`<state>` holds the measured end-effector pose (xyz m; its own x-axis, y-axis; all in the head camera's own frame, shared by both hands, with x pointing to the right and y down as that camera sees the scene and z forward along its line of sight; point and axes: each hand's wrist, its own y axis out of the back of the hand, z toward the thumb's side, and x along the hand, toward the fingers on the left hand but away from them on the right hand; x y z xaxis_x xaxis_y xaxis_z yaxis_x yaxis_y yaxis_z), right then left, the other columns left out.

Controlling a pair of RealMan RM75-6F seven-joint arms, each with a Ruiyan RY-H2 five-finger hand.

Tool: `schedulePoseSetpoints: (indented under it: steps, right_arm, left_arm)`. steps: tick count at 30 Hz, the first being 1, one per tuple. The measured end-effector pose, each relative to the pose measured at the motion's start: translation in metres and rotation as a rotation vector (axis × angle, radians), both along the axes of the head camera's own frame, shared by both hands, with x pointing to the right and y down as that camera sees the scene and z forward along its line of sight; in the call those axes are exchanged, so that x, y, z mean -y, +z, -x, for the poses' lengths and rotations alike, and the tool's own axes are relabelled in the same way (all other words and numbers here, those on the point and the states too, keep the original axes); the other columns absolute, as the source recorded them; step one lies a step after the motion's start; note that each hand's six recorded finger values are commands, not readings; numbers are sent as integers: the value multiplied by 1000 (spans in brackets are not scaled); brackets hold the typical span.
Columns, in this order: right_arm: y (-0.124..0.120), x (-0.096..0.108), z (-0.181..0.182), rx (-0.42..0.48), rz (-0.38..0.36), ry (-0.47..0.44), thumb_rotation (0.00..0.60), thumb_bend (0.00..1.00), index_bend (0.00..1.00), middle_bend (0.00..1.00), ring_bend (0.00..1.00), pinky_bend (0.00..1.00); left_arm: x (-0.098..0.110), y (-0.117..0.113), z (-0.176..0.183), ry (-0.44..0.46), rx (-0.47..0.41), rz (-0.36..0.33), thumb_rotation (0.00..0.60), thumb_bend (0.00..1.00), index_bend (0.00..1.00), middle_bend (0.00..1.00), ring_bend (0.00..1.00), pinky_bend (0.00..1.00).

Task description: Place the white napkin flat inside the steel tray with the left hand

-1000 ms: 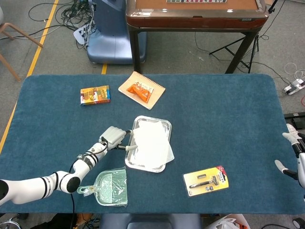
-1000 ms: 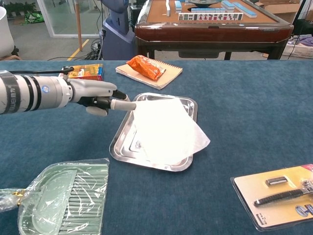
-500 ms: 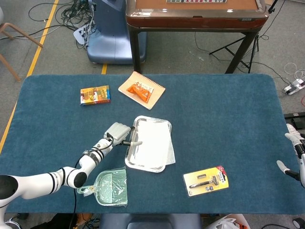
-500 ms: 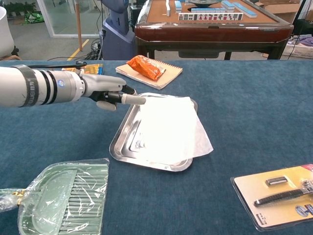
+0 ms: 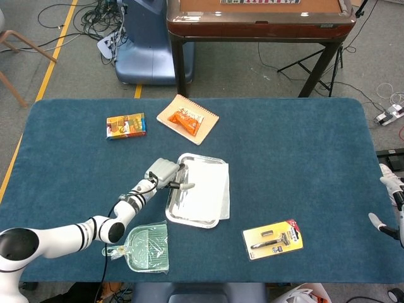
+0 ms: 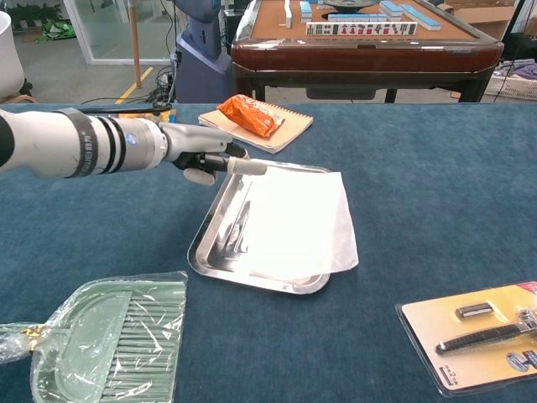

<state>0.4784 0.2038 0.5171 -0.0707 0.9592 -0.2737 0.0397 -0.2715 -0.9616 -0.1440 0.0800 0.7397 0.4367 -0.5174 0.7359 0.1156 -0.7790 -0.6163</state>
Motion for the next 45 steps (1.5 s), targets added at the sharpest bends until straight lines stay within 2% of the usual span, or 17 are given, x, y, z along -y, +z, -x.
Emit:
schedulePoseSetpoints:
  steps: [13,20,22,26,30,34,39,45]
  right_arm:
    - [-2,-2,-4,0,-3,10,600,153,233,243,143,183]
    - [-2,-1,-3,2,-4,5,600,154,233,243,143,183]
    - [-2,0,-1,4,-3,-1,600,154,233,243,143,183]
    - [2,0,1,12,4,-7,600,153,233,243,143,183]
    - [6,1,4,17,13,-13,600,153,233,243,143,183]
    - [6,2,7,18,11,-21,600,154,233,243,143,183]
    - [6,0,5,15,12,-15,600,153,233,243,143,183]
    - [5,-2,3,15,11,-6,600,153,233,243,143,183]
  left_arm:
    - [11,10,-13,9,35,-6,0,57,192,1000,1000,1000]
    - [6,-3,-15,14,1,0,0,57,194,1000,1000,1000]
    - [0,-10,-16,34,-19,5,3,57,198,1000,1000,1000]
    - [-17,-27,-18,101,-59,11,86,57,200,1000,1000,1000]
    - [-38,-42,-23,179,-101,16,87,75,198,1000,1000,1000]
    - [-57,-53,-30,239,-142,28,83,158,186,1000,1000,1000]
    - [-71,-51,-38,290,-145,46,78,217,171,1000,1000,1000]
    - [-85,-42,-48,358,-116,45,78,221,168,1000,1000,1000]
